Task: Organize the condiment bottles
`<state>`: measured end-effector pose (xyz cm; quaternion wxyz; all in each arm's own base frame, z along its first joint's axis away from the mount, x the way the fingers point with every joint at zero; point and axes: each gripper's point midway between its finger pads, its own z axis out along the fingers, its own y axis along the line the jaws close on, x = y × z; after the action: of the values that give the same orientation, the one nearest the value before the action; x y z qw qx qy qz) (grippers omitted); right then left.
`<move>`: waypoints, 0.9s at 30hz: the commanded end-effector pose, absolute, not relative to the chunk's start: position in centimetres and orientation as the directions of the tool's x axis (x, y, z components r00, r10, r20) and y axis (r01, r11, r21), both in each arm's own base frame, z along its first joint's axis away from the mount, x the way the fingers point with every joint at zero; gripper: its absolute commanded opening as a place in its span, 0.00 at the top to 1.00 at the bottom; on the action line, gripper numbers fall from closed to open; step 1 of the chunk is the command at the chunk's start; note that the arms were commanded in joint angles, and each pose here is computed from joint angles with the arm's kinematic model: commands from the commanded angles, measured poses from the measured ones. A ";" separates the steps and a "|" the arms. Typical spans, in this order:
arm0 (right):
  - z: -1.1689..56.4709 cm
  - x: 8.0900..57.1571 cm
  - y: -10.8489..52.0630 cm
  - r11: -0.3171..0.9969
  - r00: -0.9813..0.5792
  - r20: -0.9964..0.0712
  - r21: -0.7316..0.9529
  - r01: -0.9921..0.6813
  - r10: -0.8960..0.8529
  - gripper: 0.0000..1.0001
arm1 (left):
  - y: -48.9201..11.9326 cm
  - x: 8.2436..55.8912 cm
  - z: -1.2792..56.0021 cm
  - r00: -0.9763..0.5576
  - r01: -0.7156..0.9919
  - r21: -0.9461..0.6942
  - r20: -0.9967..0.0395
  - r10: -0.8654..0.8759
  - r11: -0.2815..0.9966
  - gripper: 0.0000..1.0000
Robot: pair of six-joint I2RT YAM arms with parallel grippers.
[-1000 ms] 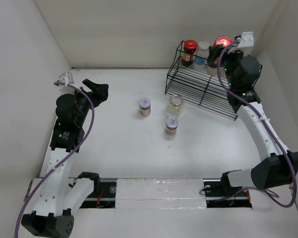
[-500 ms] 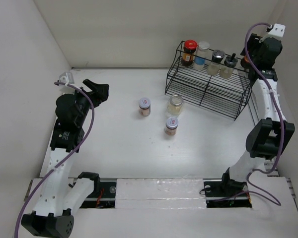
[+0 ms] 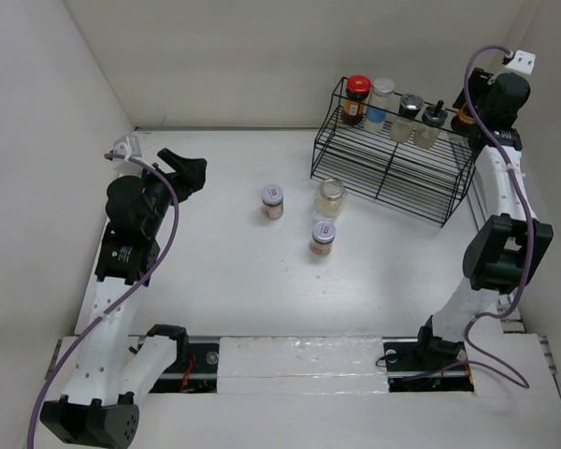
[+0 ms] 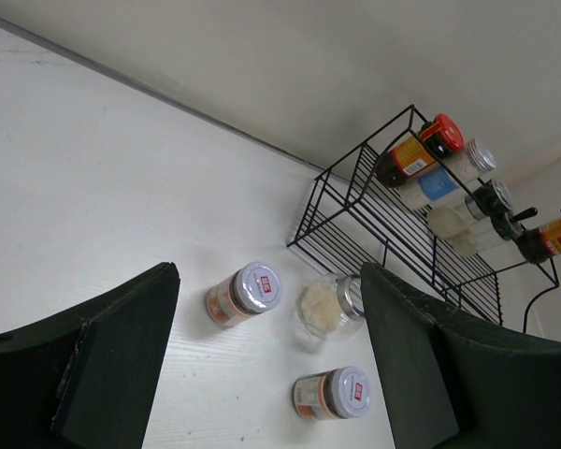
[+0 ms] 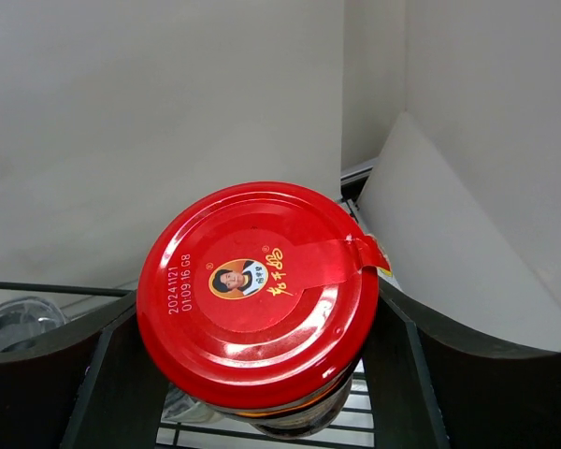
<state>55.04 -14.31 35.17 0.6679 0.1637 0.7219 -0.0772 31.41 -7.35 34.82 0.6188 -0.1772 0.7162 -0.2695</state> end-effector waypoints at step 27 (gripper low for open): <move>36.3 53.1 -14.9 0.899 0.119 -0.977 0.209 0.386 0.176 0.14 | -7.8 31.1 37.2 -0.119 0.152 -0.595 -0.804 -0.583 0.789 0.26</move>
<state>54.18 -14.73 31.64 0.6724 0.2080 0.7067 -0.0714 31.40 -7.54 34.76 0.6167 -0.1735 0.7178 -0.2727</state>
